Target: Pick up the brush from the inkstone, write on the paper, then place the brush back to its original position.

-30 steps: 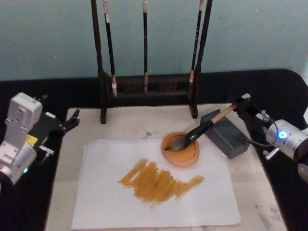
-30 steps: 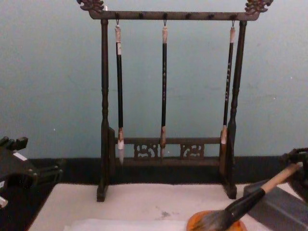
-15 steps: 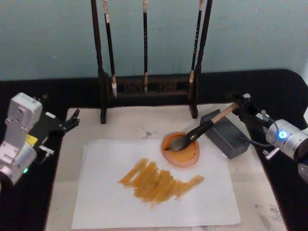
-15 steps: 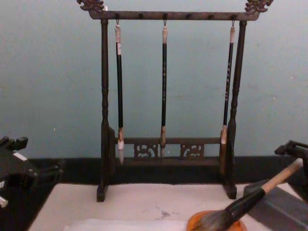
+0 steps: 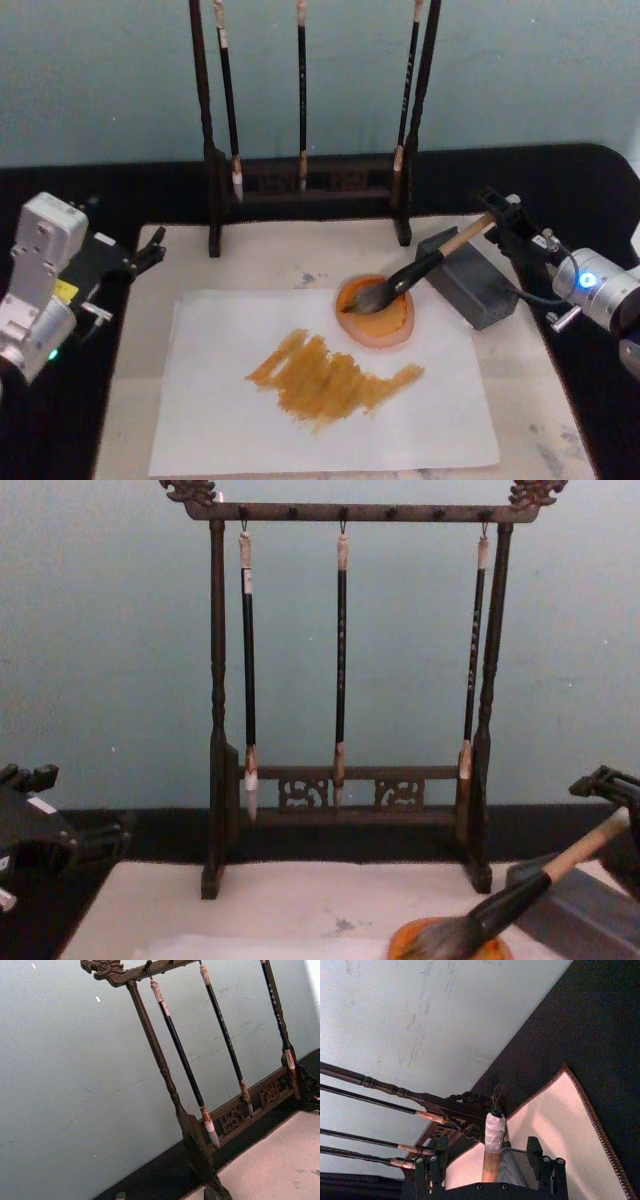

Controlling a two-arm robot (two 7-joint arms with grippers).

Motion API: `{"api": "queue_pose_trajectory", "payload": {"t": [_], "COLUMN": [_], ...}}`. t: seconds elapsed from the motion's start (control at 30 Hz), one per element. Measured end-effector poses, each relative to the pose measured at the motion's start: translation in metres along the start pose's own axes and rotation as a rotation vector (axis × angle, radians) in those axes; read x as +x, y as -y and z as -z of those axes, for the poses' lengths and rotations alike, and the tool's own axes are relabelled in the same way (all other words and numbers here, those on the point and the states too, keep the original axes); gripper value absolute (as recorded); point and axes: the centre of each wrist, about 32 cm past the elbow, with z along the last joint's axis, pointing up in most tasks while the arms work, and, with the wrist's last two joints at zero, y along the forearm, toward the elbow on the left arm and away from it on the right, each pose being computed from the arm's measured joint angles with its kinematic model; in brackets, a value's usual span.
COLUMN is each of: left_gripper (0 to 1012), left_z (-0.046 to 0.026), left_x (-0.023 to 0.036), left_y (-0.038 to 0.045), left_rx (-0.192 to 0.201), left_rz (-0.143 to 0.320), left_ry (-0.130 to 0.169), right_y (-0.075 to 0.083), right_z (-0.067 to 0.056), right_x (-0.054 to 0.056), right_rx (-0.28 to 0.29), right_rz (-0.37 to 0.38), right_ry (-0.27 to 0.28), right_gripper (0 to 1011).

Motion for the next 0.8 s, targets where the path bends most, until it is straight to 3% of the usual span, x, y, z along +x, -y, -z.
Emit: {"api": "queue_pose_trajectory", "payload": {"t": [0.23, 0.4, 0.57, 0.7, 0.8], "left_gripper": [1010, 1010, 1010, 1010, 1010], "left_z": [0.0000, 0.0000, 0.0000, 0.0000, 0.0000], "left_x": [0.0000, 0.0000, 0.0000, 0.0000, 0.0000], "left_y": [0.0000, 0.0000, 0.0000, 0.0000, 0.0000], "left_rx": [0.000, 0.000, 0.000, 0.000, 0.000], "left_rz": [0.000, 0.000, 0.000, 0.000, 0.000], "left_ry": [0.000, 0.000, 0.000, 0.000, 0.000], "right_y": [0.000, 0.006, 0.018, 0.032, 0.043], "right_z": [0.000, -0.001, -0.001, -0.001, -0.001], "right_x": [0.000, 0.001, -0.001, -0.005, -0.010], "right_rx": [0.000, 0.006, 0.019, 0.036, 0.047], "right_rz": [0.000, 0.003, 0.017, 0.028, 0.031], "right_ry": [0.000, -0.063, -0.088, -0.067, -0.004], "right_gripper": [1000, 1000, 1000, 1000, 1000]}}
